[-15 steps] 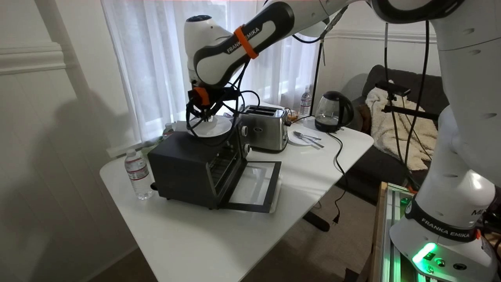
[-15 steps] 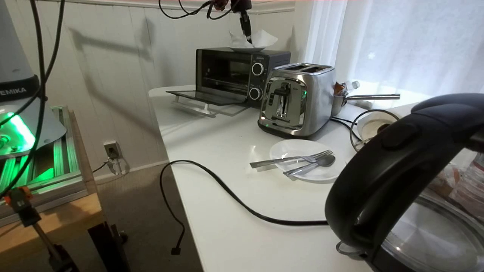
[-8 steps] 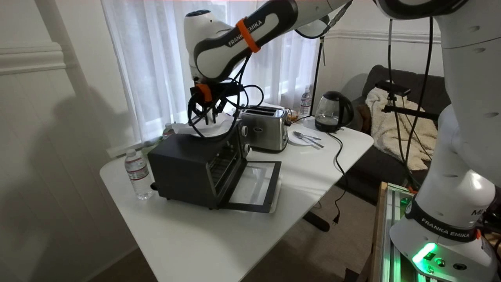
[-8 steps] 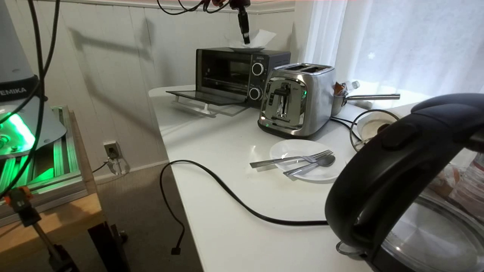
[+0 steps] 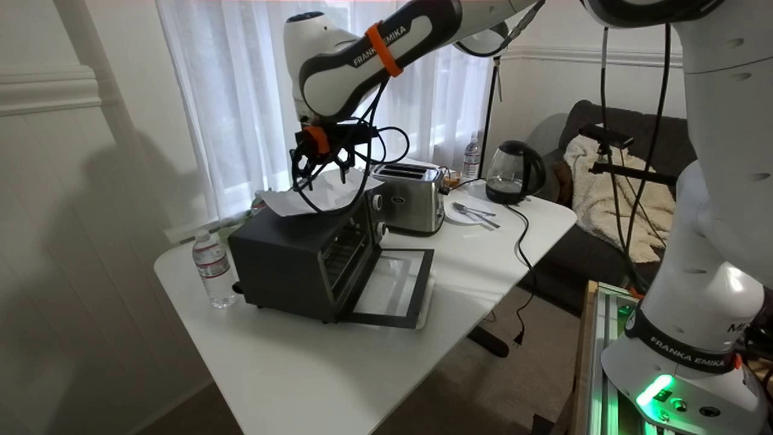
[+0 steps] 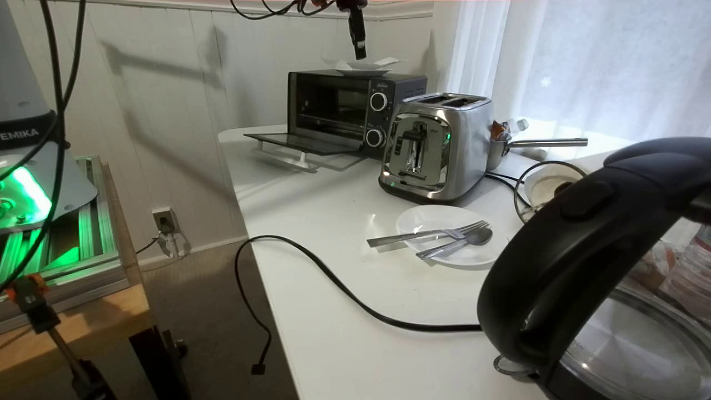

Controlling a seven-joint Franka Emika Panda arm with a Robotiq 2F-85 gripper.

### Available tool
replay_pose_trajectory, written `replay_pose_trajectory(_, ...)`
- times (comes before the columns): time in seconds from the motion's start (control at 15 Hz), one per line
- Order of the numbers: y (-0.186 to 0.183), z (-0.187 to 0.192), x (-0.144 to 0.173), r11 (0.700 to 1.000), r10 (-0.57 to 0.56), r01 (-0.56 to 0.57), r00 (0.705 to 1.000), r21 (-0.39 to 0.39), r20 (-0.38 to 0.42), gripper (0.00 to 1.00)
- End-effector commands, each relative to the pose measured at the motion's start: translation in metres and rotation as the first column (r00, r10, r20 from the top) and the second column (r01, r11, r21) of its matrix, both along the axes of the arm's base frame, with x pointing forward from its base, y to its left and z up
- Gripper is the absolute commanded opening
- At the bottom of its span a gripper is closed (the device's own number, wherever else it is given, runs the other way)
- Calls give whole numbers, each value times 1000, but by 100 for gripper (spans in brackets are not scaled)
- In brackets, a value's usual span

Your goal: Use the towel to wipe the plate

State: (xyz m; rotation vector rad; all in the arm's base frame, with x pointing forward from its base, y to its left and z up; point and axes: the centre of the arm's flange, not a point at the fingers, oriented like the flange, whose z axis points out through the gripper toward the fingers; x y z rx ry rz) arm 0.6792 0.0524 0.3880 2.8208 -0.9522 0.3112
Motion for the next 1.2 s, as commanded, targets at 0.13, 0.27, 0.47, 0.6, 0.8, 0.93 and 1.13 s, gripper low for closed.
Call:
replay_pose_trajectory(0.13, -4, 58, -41, 995, 98, -94, 988, 39, -122, 100)
replay_pose_trajectory(0.27, -4, 81, -58, 985, 167, -159, 972, 62, -163, 100)
replay_pose_trajectory(0.47, -3, 108, -77, 958, 285, -267, 932, 107, -222, 100)
replay_pose_trajectory(0.6, -1, 120, -84, 934, 355, -334, 906, 127, -231, 100)
replay_pose_trajectory(0.8, 1, 120, -86, 894, 449, -427, 860, 137, -242, 100)
replay_pose_trajectory(0.93, 3, 121, -75, 911, 412, -398, 880, 108, -234, 100)
replay_pose_trajectory(1.13, 2, 117, -76, 903, 429, -414, 870, 113, -244, 100)
